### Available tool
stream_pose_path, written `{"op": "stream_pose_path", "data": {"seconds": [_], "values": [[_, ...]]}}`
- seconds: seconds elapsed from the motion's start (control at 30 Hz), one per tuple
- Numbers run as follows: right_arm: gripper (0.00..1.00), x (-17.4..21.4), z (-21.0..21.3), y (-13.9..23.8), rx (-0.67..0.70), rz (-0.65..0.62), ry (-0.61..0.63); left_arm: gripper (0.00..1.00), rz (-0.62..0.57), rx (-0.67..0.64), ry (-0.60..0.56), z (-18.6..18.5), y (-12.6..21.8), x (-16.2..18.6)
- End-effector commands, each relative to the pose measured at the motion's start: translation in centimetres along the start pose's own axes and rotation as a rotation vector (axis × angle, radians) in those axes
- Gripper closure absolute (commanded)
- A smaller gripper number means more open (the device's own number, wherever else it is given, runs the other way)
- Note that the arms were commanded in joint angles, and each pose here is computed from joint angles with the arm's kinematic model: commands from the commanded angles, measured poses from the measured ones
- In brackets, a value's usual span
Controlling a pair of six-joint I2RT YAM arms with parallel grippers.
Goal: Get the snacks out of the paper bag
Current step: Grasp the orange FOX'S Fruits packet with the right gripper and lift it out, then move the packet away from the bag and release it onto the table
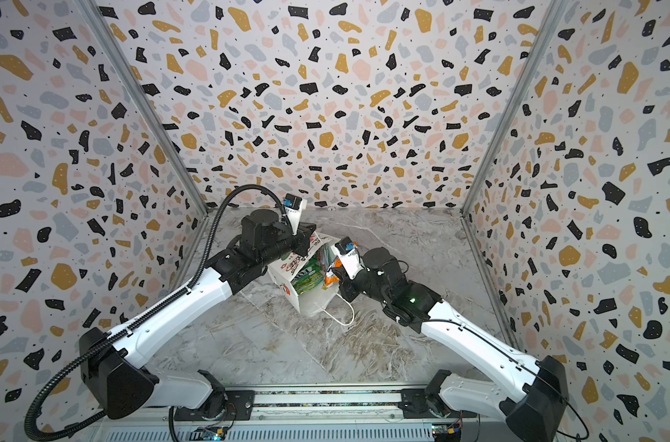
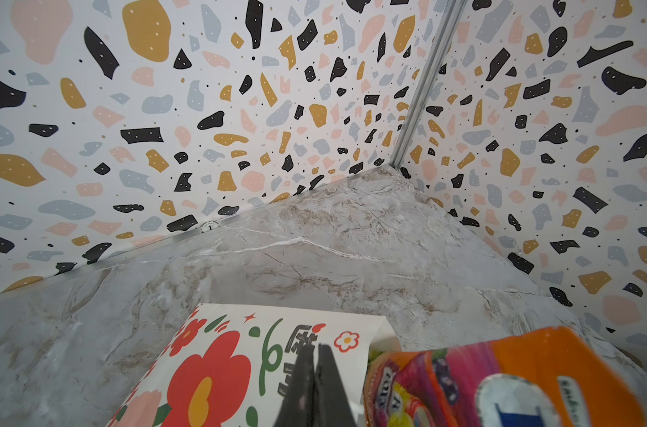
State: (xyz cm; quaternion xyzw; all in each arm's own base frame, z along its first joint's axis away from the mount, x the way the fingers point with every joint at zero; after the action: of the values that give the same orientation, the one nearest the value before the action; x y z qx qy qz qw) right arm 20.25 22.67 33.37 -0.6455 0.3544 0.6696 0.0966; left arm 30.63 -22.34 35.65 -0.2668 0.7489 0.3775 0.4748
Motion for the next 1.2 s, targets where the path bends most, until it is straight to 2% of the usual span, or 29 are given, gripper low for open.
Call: {"op": "stream_pose_path", "data": {"seconds": [0.0,0.27,0.37,0.6,0.87,1.17], "values": [[1.00,-3.2,-0.8,3.2,0.078,-0.087,0.039,1.00,-0.055,0.025,-0.029,-0.4,0.5,-0.9],[1.00,-2.8,-4.7,5.7,0.245,-0.025,-0.007,1.00,-0.035,0.061,-0.058,-0.8,0.5,-0.6],[1.00,-1.4,-7.0,5.9,0.300,0.024,-0.048,1.00,-0.032,0.058,-0.069,-0.7,0.7,-0.6],[1.00,2.9,-11.5,4.0,0.313,0.094,-0.136,1.00,-0.033,0.028,-0.090,-0.4,1.0,-0.5],[1.00,6.4,-15.2,-0.8,0.197,0.111,-0.248,1.00,-0.058,-0.029,-0.106,0.2,1.7,-0.4],[1.00,6.7,-17.9,-7.3,-0.016,0.091,-0.256,1.00,-0.074,-0.074,-0.125,0.6,2.2,-0.5]]}}
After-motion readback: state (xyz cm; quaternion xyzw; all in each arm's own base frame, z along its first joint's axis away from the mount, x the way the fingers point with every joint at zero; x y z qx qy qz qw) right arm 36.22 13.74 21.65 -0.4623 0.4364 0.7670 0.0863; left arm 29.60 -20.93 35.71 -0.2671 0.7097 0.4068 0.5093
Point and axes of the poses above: each gripper's point midway between its finger pads, its own y axis back along the fingers, its own z axis along the line the jaws close on, x = y × z, the point moved 8 cm from there along y, back along the fingers, and after that the axes turned 8 degrees about y, right-handed, at the moved point
